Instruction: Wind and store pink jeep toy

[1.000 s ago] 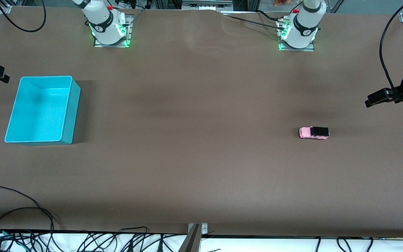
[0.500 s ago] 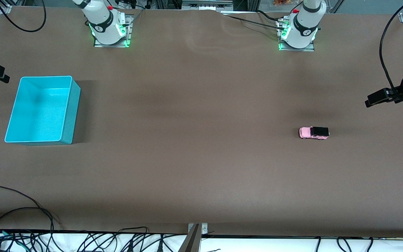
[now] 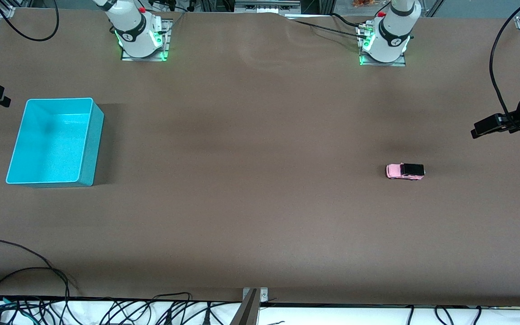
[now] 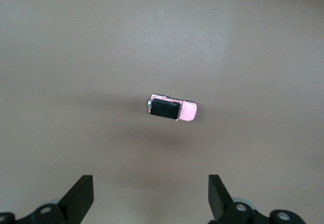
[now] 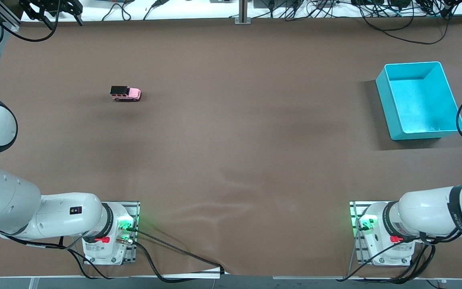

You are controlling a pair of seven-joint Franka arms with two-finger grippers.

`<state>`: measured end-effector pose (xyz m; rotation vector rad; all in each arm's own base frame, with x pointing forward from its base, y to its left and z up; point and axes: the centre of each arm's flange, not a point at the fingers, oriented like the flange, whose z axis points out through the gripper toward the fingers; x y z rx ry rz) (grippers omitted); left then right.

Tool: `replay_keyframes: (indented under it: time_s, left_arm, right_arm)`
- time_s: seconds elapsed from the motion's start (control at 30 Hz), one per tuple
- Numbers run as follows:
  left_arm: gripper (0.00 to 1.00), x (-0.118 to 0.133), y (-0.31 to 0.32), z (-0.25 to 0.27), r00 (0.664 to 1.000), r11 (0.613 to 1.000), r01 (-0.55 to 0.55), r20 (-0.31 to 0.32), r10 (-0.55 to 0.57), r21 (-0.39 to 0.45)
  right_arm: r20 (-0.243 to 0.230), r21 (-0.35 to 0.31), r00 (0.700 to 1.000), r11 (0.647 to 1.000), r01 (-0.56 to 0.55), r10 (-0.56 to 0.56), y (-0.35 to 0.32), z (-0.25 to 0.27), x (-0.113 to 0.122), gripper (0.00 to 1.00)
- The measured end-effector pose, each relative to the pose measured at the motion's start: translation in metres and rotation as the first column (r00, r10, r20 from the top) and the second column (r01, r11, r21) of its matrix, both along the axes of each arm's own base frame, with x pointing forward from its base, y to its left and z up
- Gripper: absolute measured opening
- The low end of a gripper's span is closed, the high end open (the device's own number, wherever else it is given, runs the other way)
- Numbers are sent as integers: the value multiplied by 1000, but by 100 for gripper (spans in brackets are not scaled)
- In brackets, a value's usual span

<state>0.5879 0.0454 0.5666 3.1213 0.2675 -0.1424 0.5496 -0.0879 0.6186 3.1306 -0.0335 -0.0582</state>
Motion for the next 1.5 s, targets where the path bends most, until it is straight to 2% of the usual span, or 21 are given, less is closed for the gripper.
replay_keyframes:
  time_s: [1.5]
  left_arm:
    - [100,0,-6,0,1000,1000,11,0,-11,-1]
  right_arm:
    - [1,0,1000,1000,0,0,0,0,0,100]
